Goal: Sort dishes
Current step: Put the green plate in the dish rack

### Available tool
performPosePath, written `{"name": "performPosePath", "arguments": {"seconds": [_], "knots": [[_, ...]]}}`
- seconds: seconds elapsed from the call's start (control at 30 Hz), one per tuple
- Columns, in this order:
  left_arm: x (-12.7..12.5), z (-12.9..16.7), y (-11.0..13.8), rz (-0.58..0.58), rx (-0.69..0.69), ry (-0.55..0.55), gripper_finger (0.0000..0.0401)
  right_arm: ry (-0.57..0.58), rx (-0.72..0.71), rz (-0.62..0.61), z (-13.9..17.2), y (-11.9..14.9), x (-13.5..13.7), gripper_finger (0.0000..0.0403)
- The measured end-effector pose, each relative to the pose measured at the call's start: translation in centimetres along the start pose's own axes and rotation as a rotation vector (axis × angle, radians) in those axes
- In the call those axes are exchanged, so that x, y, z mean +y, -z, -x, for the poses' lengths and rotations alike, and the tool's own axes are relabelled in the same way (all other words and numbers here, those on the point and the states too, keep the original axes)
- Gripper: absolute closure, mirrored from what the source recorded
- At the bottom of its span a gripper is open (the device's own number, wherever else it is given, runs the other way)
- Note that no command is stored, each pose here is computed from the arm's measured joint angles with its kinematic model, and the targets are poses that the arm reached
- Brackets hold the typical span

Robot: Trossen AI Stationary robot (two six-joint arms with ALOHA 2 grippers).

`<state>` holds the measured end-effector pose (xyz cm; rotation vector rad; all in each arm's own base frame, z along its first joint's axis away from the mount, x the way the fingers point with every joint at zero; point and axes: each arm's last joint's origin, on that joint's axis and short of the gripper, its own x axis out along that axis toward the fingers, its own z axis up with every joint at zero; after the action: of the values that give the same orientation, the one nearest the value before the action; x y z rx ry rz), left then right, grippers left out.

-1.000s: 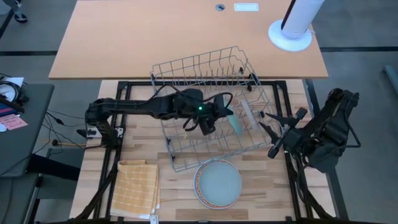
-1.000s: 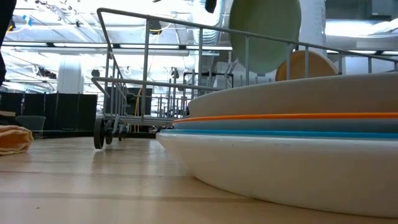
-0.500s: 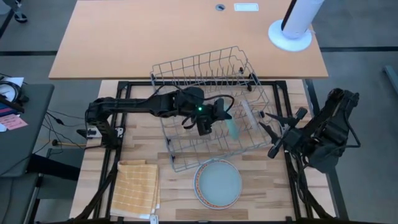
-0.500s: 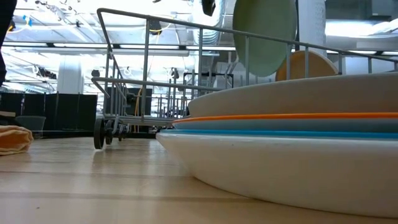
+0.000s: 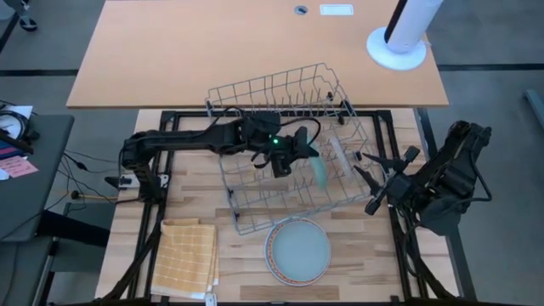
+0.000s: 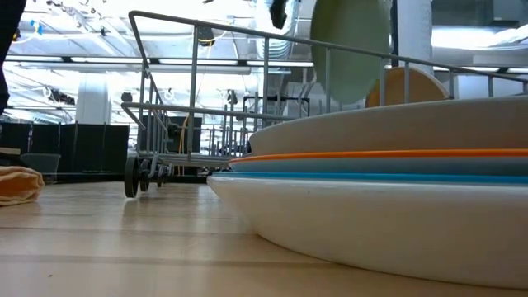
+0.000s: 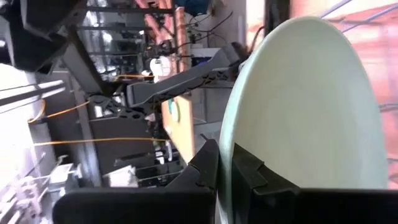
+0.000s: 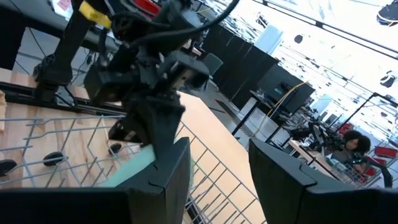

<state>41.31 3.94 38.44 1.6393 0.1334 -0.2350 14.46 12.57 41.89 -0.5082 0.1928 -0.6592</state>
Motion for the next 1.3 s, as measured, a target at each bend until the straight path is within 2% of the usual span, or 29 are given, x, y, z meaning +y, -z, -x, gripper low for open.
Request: {"name": "performPosePath", "arguments": {"seconds": [0.2, 0.4, 0.77, 1.0, 1.3], "knots": [[-1.7, -1.6, 0.7, -0.014, -0.001, 0.047, 0.0398, 0.001, 0.000, 0.004, 0.0, 0.0, 0.0, 0.0237], [-1.3, -1.5, 0.6, -0.013, 0.006, 0.023, 0.0398, -0.001, -0.001, 0.007, 0.0, 0.0, 0.0, 0.0237], [-2.6, -1.4, 0.6, 0.095, 0.012, 0.148, 0.0395, 0.000, 0.000, 0.009, 0.0, 0.1, 0.0, 0.0237], [-3.4, -1.3, 0.5, 0.160, 0.015, 0.235, 0.0368, 0.001, 0.000, 0.008, 0.0, 0.1, 0.0, 0.0237], [-3.4, -1.3, 0.1, 0.240, 0.013, 0.240, 0.0347, 0.001, 0.000, 0.007, 0.0, 0.1, 0.0, 0.0237]]}}
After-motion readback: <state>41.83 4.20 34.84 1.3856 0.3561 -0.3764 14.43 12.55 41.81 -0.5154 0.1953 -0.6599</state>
